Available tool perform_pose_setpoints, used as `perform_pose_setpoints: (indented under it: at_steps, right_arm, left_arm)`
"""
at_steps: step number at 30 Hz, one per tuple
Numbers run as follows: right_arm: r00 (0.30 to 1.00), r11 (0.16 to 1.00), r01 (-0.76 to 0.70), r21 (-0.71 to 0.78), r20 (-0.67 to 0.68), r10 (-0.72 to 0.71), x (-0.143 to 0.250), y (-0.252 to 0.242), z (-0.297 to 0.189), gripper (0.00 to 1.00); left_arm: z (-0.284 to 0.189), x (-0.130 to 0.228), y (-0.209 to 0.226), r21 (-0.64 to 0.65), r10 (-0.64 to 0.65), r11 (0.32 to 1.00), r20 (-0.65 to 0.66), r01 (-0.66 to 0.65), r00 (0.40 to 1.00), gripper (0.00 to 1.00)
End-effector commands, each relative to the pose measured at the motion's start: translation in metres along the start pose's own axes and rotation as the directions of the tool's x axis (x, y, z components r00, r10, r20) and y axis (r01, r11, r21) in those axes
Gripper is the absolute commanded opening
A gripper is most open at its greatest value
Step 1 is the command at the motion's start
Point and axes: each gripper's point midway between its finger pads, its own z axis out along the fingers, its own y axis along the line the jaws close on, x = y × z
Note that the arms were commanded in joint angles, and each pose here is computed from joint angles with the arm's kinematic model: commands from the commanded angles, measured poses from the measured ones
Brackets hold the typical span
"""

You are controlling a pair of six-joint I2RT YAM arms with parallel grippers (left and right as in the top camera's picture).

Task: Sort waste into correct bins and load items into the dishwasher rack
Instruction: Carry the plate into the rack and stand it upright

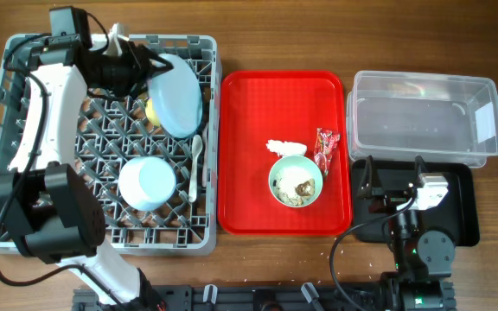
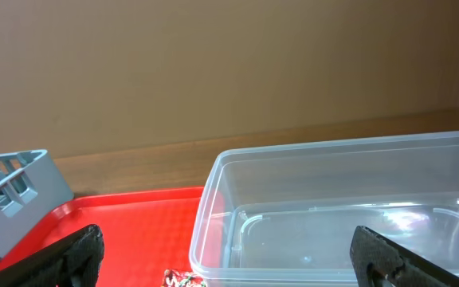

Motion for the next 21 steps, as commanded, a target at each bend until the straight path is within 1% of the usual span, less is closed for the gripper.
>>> perform_pose_setpoints:
  at_steps: [1,2,4,7,9,12,15,21]
  right_arm:
    - [1.000,1.000,-0.012,0.012,0.012,0.012,-0.002,-0.002,0.000,1.00]
    - [1.000,1.000,-0.012,0.012,0.012,0.012,-0.002,-0.002,0.000,1.00]
    - [1.000,1.000,-0.012,0.012,0.012,0.012,-0.002,-0.002,0.000,1.00]
    - [1.000,1.000,-0.012,0.012,0.012,0.012,-0.002,-0.002,0.000,1.00]
    - [1.000,1.000,-0.012,0.012,0.012,0.012,-0.002,-0.002,0.000,1.00]
    - [1.000,1.000,-0.012,0.012,0.012,0.012,-0.002,-0.002,0.000,1.00]
    - [1.000,1.000,-0.012,0.012,0.012,0.012,-0.002,-0.002,0.000,1.00]
    - [1.000,1.000,-0.022,0.010,0.012,0.022,-0.002,-0.002,0.000,1.00]
  left_arm:
    - [-0.013,-0.013,0.010,-0.045,-0.016,0.999,0.064,0.018,0.998,1.00]
    - [-0.020,-0.016,0.008,-0.041,-0.012,0.999,0.082,0.015,0.997,1.00]
    - [-0.049,-0.024,-0.002,-0.025,0.010,1.000,0.151,-0.006,0.988,1.00]
    - [-0.089,-0.023,-0.020,-0.007,0.043,0.999,0.244,-0.042,0.969,1.00]
    - [-0.127,-0.013,-0.044,0.006,0.097,0.995,0.327,-0.104,0.940,1.00]
    - [-0.161,0.008,-0.075,0.016,0.168,0.982,0.403,-0.190,0.900,1.00]
    - [-0.174,0.018,-0.087,0.018,0.195,0.974,0.434,-0.225,0.880,1.00]
    - [-0.175,0.018,-0.087,0.018,0.196,0.974,0.435,-0.226,0.879,1.00]
